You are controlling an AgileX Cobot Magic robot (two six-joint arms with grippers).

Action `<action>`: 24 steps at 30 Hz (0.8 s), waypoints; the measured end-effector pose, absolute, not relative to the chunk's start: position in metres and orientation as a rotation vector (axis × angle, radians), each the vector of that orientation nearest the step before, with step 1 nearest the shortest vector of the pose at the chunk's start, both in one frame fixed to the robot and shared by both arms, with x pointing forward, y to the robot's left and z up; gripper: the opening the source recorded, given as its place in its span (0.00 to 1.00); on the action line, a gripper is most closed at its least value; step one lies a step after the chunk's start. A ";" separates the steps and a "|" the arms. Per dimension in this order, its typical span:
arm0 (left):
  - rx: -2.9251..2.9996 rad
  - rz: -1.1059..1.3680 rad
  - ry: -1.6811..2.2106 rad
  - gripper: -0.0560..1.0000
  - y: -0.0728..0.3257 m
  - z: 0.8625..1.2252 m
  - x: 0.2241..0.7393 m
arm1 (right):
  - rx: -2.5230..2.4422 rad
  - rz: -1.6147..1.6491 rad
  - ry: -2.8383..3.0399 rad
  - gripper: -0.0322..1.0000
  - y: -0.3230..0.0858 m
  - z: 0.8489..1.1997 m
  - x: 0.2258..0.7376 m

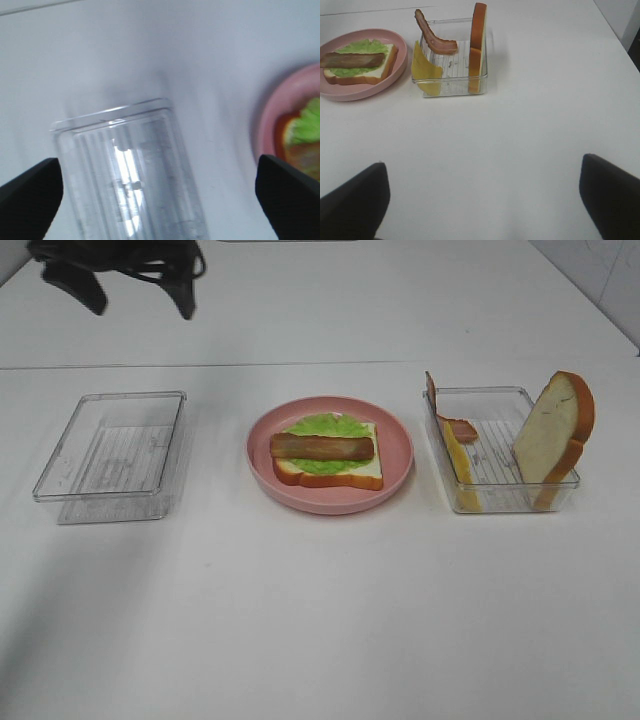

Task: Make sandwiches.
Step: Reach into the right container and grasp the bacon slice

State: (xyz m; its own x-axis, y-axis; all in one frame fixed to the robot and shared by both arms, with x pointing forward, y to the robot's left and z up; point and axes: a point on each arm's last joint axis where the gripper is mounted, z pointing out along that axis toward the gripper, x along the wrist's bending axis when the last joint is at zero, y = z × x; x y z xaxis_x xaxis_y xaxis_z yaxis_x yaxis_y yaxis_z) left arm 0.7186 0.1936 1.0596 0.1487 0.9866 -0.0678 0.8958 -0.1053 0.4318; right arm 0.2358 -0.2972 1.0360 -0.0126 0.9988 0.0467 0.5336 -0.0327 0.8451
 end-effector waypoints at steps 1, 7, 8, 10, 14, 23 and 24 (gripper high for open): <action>2.062 0.336 1.803 0.99 0.194 1.060 0.719 | 1.634 0.939 1.612 0.96 -0.297 1.036 0.236; 1.906 0.436 1.968 0.99 0.282 1.076 0.724 | 1.634 0.939 1.612 0.96 -0.297 1.036 0.236; 1.881 0.450 2.002 0.99 0.300 1.076 0.724 | 1.634 0.939 1.612 0.96 -0.297 1.036 0.236; 1.873 0.450 2.016 0.99 0.306 1.075 0.723 | 1.634 0.939 1.612 0.96 -0.297 1.036 0.236; 1.855 0.455 2.037 0.99 0.318 1.077 0.721 | 1.634 0.939 1.612 0.96 -0.297 1.036 0.236; 1.898 0.412 2.050 0.99 0.316 1.096 0.678 | 1.634 0.939 1.612 0.96 -0.297 1.036 0.236; 1.917 0.397 2.056 0.99 0.315 1.100 0.661 | 1.634 0.939 1.612 0.96 -0.297 1.036 0.236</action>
State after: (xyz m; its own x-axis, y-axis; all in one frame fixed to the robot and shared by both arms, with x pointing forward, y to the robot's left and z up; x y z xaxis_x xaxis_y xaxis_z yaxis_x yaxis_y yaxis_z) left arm 0.6608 0.3150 1.1000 -0.0633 0.9975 -0.0314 0.9139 0.0706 0.3996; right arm 0.2358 -0.2972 1.0360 -0.0126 0.9988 0.0467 0.5336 -0.0327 0.8451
